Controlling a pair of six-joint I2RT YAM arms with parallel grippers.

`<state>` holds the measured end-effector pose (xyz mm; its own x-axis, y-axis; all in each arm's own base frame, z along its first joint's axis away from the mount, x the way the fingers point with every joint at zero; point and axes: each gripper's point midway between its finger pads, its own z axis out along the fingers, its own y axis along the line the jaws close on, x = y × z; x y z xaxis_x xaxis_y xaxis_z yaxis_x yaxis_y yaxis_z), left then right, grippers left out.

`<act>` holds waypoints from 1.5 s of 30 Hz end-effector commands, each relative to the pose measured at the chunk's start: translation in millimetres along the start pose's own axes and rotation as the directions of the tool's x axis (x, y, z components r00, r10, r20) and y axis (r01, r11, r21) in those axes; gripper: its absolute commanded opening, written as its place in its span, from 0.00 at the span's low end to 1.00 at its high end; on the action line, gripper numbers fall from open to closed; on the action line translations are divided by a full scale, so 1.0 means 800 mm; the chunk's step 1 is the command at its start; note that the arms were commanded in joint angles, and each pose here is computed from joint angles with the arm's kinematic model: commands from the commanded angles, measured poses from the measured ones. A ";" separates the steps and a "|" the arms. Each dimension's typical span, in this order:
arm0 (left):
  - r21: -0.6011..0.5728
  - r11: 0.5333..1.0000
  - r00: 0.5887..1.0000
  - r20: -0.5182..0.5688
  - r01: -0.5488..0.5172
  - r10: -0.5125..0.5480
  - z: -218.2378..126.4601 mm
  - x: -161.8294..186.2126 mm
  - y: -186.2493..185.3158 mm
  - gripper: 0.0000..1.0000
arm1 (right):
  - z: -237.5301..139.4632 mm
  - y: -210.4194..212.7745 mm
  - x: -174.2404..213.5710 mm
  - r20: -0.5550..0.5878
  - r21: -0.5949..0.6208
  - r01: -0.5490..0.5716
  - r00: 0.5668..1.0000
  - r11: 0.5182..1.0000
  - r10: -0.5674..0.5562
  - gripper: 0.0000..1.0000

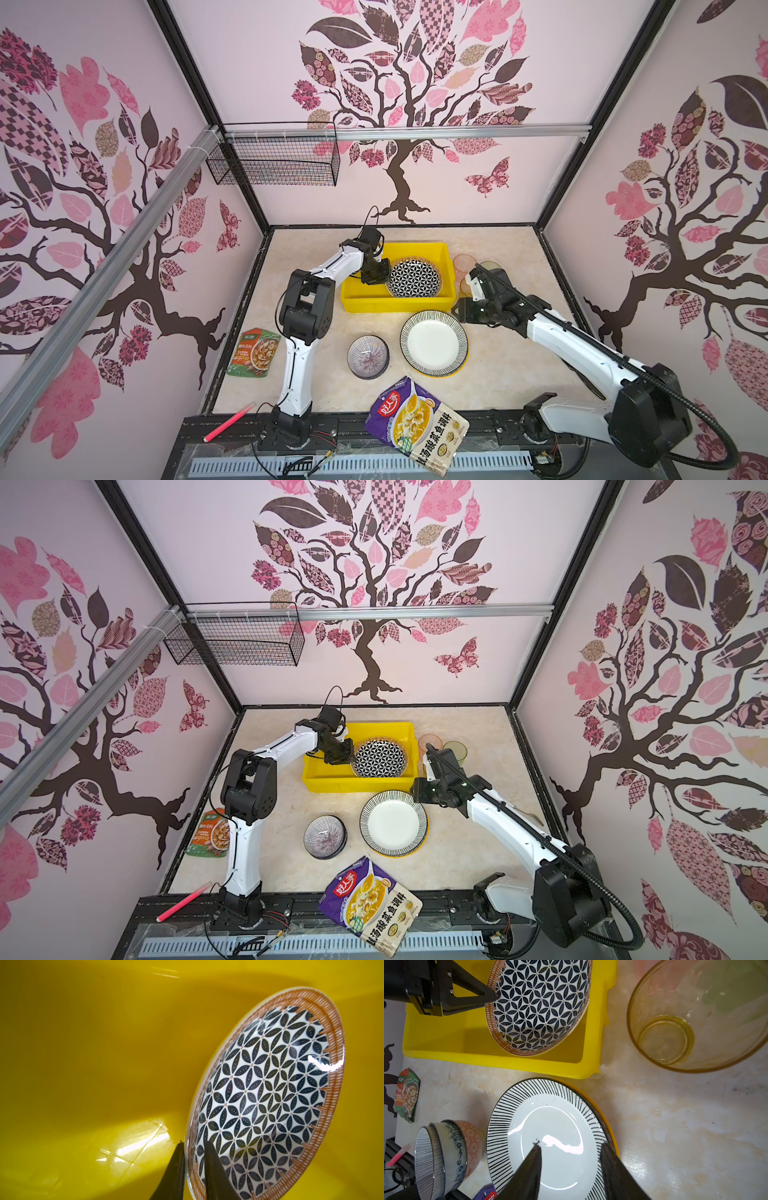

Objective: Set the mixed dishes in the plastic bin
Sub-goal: 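Lower the patterned plate into the yellow bin with the left gripper, then release the plate, move left gripper to striped plate while right grips it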

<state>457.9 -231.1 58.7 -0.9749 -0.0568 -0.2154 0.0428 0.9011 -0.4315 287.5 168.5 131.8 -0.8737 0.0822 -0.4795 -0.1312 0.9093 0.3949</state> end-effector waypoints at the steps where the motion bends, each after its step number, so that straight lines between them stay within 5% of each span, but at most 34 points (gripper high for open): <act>1: 0.039 0.999 1.000 0.017 -0.007 0.007 -0.002 -0.009 -0.012 0.21 | 0.004 -0.008 0.012 -0.034 0.029 0.008 0.999 1.000 -0.007 0.49; 10: 0.028 0.999 0.999 0.037 -0.022 0.021 -0.010 -0.017 -0.015 0.23 | 0.003 -0.011 0.015 -0.041 0.037 0.015 0.999 0.999 -0.013 0.50; 27: -0.051 0.993 0.985 0.136 -0.104 0.110 -0.100 -0.021 -0.026 0.33 | -0.003 -0.022 0.027 -0.064 0.078 0.010 0.998 0.997 -0.005 0.47; 45: -0.111 0.962 0.953 0.145 -0.250 0.265 -0.154 0.042 -0.074 0.35 | -0.010 -0.039 0.054 -0.098 0.122 -0.040 0.994 0.992 0.052 0.38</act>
<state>416.8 -233.3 191.1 -0.8830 0.0609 -0.4653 0.2301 0.9203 -0.3163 254.9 144.8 99.5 -0.9243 0.0706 -0.3750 -0.0572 0.9460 0.3192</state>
